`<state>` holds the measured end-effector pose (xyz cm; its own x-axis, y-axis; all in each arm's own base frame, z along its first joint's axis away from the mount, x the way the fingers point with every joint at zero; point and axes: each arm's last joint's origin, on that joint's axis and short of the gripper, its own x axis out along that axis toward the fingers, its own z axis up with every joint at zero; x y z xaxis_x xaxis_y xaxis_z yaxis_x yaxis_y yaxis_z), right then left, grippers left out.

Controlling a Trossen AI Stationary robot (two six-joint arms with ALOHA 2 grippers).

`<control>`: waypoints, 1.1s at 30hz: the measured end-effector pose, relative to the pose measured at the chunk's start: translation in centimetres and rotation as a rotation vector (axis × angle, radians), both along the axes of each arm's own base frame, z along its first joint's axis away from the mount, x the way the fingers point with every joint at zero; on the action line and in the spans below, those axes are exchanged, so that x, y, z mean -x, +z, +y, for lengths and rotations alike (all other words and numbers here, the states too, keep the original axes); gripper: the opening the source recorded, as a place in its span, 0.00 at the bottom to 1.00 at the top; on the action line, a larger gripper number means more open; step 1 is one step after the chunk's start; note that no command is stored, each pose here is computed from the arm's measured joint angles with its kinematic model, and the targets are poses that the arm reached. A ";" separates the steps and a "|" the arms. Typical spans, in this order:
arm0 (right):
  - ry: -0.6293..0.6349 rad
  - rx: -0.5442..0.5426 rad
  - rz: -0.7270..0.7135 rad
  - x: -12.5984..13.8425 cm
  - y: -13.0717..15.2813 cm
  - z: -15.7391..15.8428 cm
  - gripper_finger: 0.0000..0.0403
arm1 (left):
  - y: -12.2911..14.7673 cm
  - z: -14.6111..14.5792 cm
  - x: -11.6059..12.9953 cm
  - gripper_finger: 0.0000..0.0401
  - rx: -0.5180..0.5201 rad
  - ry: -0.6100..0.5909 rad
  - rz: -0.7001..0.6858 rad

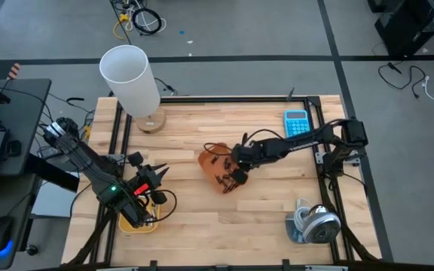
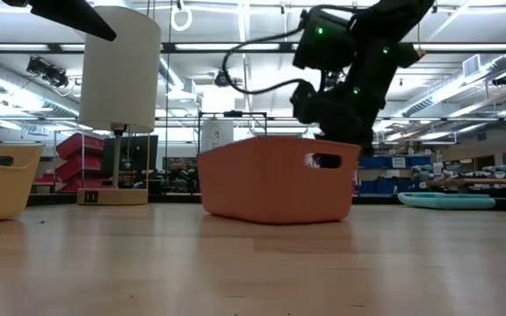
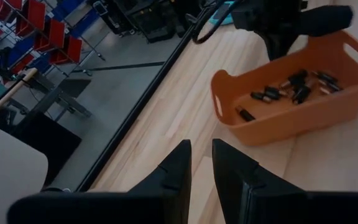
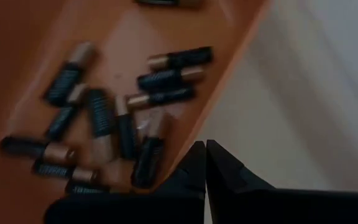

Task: Sort batteries
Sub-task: Move the orange bin to the right side of the yellow bin

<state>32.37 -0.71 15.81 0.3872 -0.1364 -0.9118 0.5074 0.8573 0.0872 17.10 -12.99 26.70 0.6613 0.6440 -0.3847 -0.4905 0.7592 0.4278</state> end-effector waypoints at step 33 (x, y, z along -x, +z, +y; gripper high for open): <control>0.029 0.082 -0.228 -0.8 -0.9 4.6 0.00 | 0.5 -3.2 -4.7 0.15 0.127 -0.338 -0.040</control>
